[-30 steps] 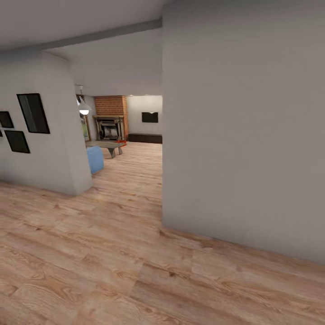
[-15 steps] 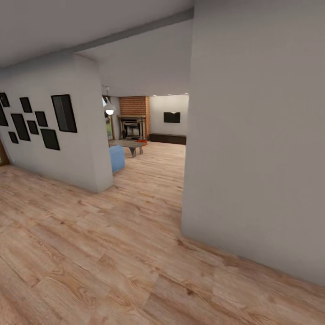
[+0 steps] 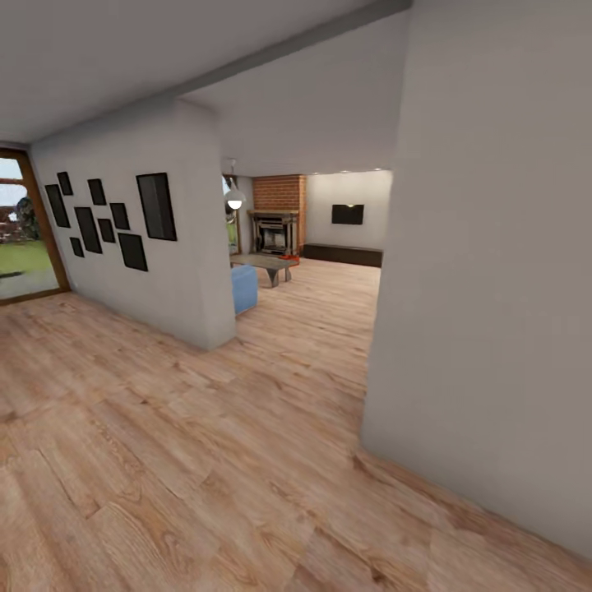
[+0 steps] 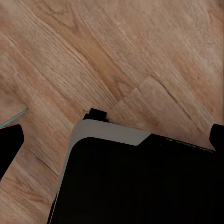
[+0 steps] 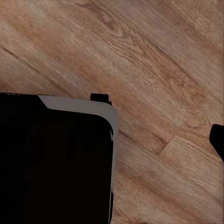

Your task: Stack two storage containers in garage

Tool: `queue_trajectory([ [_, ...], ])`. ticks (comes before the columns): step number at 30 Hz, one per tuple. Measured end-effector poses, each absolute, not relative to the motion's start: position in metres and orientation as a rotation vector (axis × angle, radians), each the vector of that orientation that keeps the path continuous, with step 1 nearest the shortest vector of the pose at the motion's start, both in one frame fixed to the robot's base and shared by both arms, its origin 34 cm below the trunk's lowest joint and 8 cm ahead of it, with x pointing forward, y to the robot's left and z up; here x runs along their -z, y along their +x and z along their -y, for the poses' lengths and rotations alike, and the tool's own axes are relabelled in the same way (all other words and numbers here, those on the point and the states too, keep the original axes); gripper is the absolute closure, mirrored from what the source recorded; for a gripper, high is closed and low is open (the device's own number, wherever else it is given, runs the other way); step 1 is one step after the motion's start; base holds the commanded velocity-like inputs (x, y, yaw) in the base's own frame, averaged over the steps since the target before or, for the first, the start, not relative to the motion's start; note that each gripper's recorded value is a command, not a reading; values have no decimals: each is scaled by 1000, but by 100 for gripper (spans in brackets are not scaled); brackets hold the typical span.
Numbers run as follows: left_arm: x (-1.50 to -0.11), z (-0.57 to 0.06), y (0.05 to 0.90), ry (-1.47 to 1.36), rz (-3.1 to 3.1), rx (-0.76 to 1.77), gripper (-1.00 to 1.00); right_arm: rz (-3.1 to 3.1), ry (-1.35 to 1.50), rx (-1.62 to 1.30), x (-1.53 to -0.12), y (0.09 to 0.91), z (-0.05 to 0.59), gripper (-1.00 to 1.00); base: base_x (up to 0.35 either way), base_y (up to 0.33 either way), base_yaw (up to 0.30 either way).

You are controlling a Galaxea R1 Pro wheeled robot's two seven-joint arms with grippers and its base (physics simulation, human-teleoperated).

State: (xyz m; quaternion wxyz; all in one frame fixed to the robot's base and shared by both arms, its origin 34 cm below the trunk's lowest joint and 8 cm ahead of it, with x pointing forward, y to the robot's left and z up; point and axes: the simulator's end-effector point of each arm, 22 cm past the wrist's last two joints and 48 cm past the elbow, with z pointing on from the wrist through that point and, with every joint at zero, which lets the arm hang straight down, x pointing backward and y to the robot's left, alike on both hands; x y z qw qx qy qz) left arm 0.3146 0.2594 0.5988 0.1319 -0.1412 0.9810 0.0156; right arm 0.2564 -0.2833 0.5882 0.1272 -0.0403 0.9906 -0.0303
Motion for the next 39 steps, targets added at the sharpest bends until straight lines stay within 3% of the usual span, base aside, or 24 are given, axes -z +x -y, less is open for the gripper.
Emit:
queue_trajectory([
  [39,-599,-259,315,-410,-2847,-45,-100,-2883,-117,88,-588,256,283,-100,334,0,0],
])
